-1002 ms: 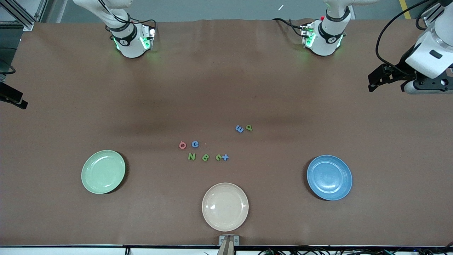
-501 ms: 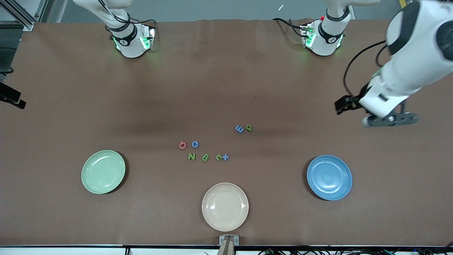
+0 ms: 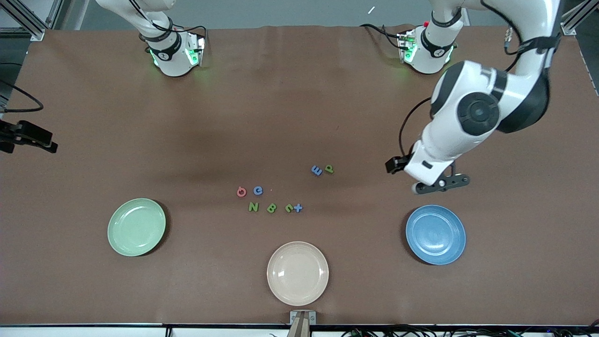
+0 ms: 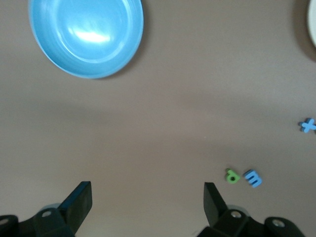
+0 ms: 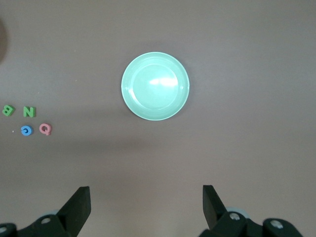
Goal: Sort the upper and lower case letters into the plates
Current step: 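Move both grippers toward the foam letters between the plates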
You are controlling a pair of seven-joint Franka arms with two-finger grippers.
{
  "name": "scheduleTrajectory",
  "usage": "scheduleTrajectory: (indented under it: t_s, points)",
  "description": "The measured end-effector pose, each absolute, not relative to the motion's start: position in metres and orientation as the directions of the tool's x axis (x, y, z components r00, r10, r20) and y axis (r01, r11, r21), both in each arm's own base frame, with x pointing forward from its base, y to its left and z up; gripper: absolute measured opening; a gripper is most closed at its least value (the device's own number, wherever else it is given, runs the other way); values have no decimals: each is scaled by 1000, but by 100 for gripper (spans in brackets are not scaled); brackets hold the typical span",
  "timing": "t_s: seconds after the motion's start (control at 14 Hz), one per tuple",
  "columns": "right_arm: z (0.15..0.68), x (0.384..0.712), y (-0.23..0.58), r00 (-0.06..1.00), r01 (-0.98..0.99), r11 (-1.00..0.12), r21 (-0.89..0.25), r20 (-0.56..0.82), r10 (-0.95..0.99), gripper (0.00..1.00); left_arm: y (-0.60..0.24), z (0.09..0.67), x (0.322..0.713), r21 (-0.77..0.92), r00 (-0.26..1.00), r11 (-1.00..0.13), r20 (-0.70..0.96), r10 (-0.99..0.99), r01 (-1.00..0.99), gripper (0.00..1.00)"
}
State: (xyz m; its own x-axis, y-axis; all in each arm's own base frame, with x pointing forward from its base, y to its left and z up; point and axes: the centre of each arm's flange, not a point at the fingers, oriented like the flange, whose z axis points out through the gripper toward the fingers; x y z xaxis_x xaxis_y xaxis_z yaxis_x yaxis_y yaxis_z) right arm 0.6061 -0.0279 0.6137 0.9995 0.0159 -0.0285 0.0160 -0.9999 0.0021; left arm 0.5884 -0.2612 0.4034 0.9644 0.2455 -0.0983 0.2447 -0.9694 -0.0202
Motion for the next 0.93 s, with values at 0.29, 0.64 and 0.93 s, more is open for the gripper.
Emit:
scheduleTrajectory:
  t_s: [0.29,0.64,0.93]
  points:
    - [532,640,38,984,120,-993,0,-132,119,100,-323,326,574,-60,900,-909,-122,418,413,95]
    - [438,667,86,959,196,-981,-2,-209,192,96,-387,260,545,-89,755,-762,-105,648,641,84]
    - [386,673,151,979,65,-997,44,-194,55,100,-406,218,519,-32,667,-669,-58,743,742,79]
